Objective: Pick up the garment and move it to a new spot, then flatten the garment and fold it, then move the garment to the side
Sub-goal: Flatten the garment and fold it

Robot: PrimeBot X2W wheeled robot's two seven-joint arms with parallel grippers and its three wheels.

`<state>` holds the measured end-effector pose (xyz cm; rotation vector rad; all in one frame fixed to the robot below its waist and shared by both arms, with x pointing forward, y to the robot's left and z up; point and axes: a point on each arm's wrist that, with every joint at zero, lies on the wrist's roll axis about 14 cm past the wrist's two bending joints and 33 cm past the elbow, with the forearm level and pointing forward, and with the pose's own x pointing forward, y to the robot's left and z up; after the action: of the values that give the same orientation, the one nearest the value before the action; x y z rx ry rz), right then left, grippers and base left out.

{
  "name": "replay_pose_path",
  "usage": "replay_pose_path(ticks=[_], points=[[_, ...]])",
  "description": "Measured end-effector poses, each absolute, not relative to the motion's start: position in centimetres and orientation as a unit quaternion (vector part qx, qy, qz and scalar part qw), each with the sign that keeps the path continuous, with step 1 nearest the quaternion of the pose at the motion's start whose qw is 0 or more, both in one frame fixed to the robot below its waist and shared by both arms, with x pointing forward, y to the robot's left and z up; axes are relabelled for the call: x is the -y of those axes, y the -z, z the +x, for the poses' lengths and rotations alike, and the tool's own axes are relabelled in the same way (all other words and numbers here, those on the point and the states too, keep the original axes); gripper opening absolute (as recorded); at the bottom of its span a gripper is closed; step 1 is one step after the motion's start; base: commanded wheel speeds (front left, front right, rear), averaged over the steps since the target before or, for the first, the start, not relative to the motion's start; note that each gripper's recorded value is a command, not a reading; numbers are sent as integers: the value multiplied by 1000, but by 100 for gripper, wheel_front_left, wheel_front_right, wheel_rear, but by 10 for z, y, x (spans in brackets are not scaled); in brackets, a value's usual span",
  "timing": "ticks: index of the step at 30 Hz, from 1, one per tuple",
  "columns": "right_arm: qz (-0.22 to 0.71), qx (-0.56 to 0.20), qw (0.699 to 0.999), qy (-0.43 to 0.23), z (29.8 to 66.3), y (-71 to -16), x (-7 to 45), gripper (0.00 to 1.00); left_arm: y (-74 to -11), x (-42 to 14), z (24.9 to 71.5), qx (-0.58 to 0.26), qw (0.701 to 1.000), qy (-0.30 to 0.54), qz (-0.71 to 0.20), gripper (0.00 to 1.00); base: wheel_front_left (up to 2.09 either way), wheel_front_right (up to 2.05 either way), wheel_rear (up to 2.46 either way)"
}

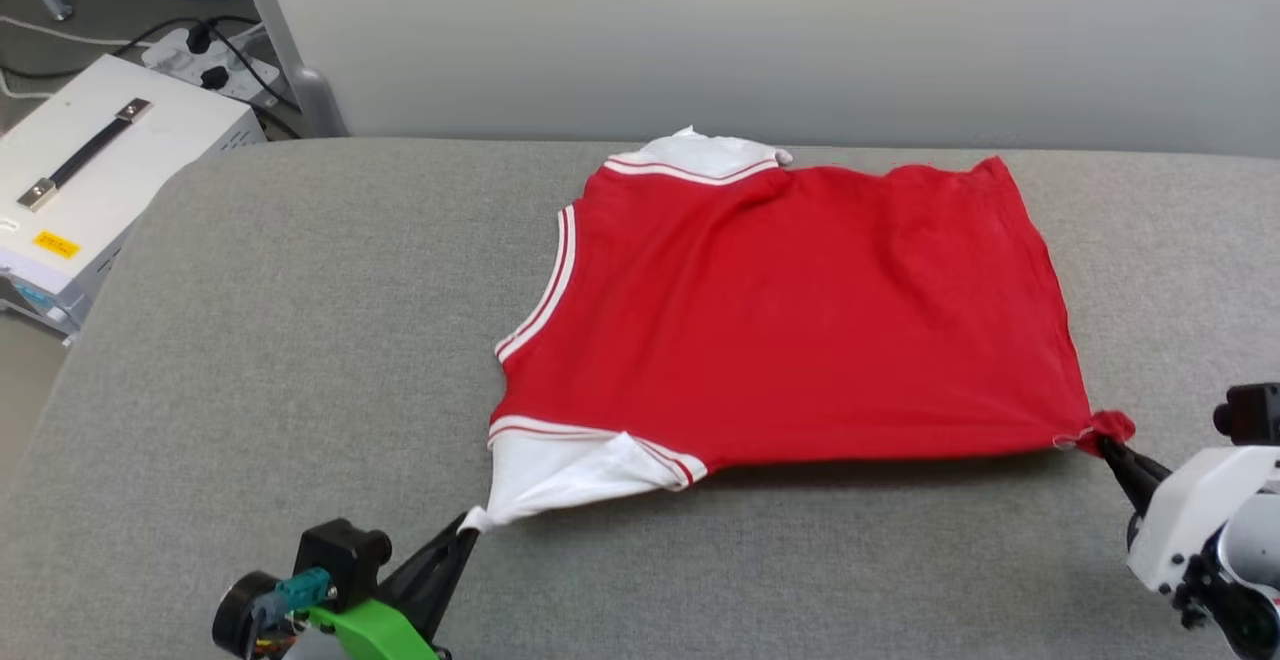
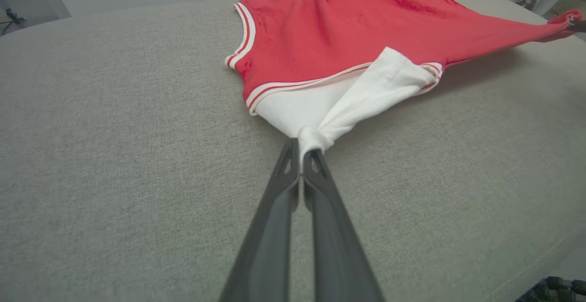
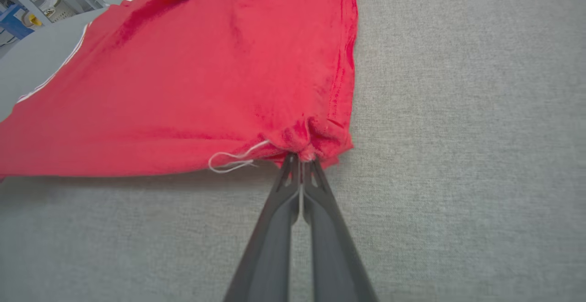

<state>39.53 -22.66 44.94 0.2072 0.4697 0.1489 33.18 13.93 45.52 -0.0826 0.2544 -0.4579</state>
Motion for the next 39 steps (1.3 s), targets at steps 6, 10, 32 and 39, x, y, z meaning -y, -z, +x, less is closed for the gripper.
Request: replay_pose_path(ticks=[6, 10, 32, 39], points=[[113, -281, 951, -60, 351, -442, 241, 0, -458, -130, 303, -137, 960, 241, -47, 0, 0, 0, 0], [106, -305, 945, -50, 323, -440, 248, 0, -454, -114, 285, -154, 950, 264, -56, 0, 0, 0, 0], [73, -274, 958, -34, 327, -477, 249, 0, -502, -105, 334, -64, 957, 270, -80, 0, 0, 0, 0], [65, -288, 955, -32, 355, -468, 251, 0, -502, -105, 378, -54, 962, 258, -65, 0, 0, 0, 0]])
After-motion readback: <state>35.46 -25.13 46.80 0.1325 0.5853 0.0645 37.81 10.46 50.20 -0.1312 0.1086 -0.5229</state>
